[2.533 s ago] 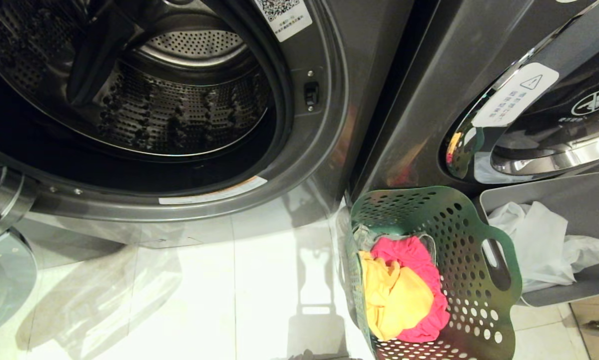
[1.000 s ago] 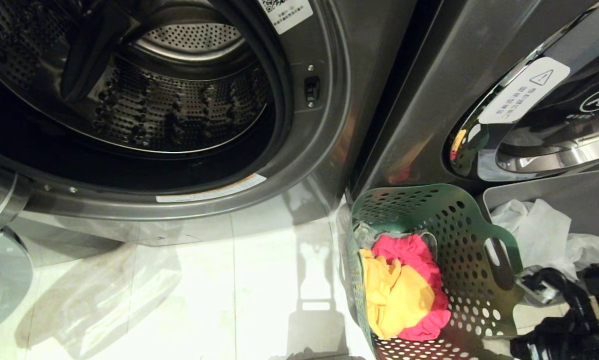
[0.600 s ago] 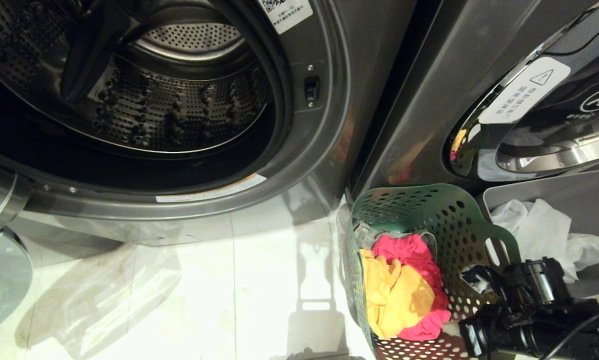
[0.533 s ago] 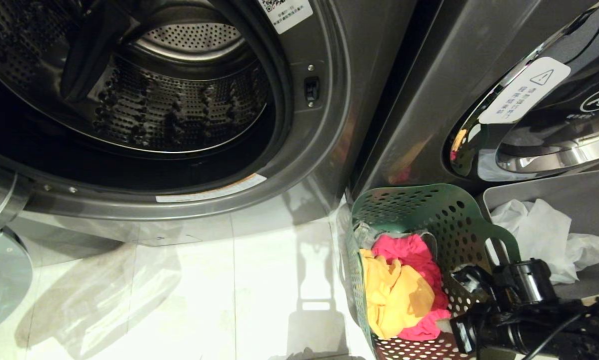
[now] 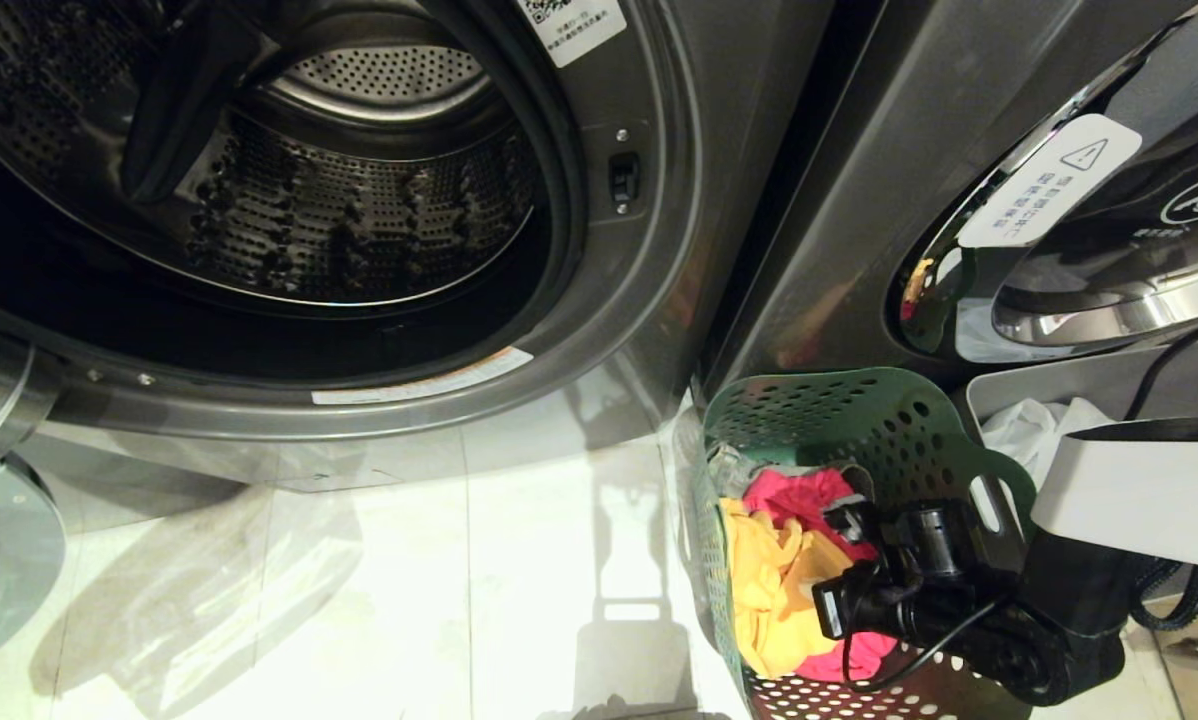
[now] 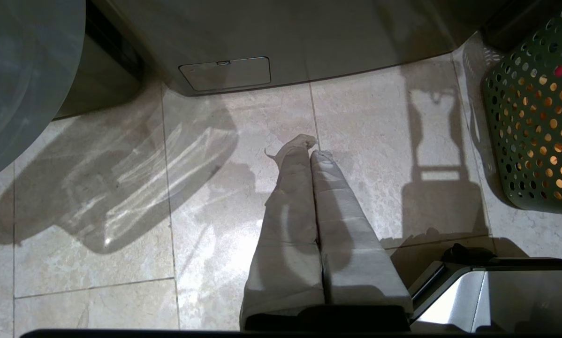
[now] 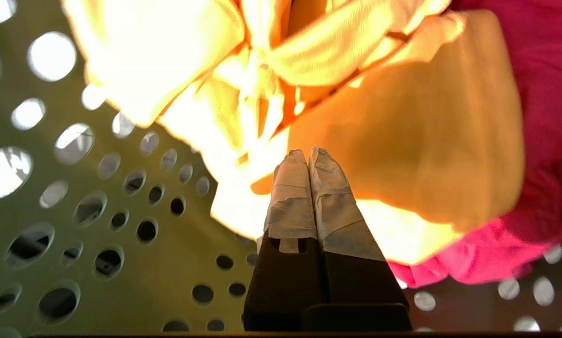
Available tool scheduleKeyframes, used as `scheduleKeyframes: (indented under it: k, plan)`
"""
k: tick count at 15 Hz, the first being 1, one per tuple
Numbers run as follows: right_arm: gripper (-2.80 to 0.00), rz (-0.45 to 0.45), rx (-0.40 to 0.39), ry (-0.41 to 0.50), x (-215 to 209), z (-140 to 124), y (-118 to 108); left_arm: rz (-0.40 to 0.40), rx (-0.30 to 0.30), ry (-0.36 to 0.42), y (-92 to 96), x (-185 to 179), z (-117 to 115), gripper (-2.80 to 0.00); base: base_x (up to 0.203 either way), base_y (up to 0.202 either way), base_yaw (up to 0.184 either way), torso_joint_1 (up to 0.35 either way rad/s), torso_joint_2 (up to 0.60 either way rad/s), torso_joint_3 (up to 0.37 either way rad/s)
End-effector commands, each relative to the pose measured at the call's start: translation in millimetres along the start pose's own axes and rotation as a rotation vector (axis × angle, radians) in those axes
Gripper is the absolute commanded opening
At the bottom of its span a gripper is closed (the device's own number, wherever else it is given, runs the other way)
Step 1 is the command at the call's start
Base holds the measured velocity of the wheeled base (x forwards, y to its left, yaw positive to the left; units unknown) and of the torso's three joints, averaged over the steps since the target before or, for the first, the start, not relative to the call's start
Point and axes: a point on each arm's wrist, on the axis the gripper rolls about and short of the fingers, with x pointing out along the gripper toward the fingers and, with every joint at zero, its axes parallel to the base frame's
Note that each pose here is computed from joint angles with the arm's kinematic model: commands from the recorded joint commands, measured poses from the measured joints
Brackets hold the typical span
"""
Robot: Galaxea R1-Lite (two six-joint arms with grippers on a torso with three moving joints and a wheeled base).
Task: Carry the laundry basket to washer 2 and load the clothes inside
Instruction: Place the clothes into the washing machine
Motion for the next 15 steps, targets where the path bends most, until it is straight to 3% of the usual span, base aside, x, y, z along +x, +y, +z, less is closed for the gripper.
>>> scheduleKeyframes:
  k: [1,4,8,9,12,15]
  plan:
    - [-2.80,-0.001,-0.004,0.002,10.4,9.7,0.9,0.002,0.001,-0.001,0.0,-0.1,0.0,-2.80,0.000,0.000,0.000,0.000,0.00,0.000]
    - [-2.80,0.006,-0.024,-0.045,12.1,29.5,9.6,0.001,0.001,0.000,0.0,-0.1,0.0,-2.80,0.000,0.000,0.000,0.000,0.00,0.000]
    - [-2.80,0.030,0.031,0.025,-6.4,52.3,24.6,0.002,0.001,-0.001,0.0,-0.1,0.0,-2.80,0.000,0.000,0.000,0.000,0.00,0.000]
    - [0.00,0.031,0.060,0.034,-9.8,59.1,26.3,0.001,0.001,-0.001,0.0,-0.1,0.0,-2.80,0.000,0.000,0.000,0.000,0.00,0.000]
    - [0.00,0.036,0.072,0.008,-14.0,70.7,28.7,0.001,0.001,0.000,0.0,-0.1,0.0,-2.80,0.000,0.000,0.000,0.000,0.00,0.000]
    - [0.00,0.022,0.060,0.034,2.9,66.0,29.9,0.000,0.001,-0.001,0.0,-0.1,0.0,-2.80,0.000,0.000,0.000,0.000,0.00,0.000]
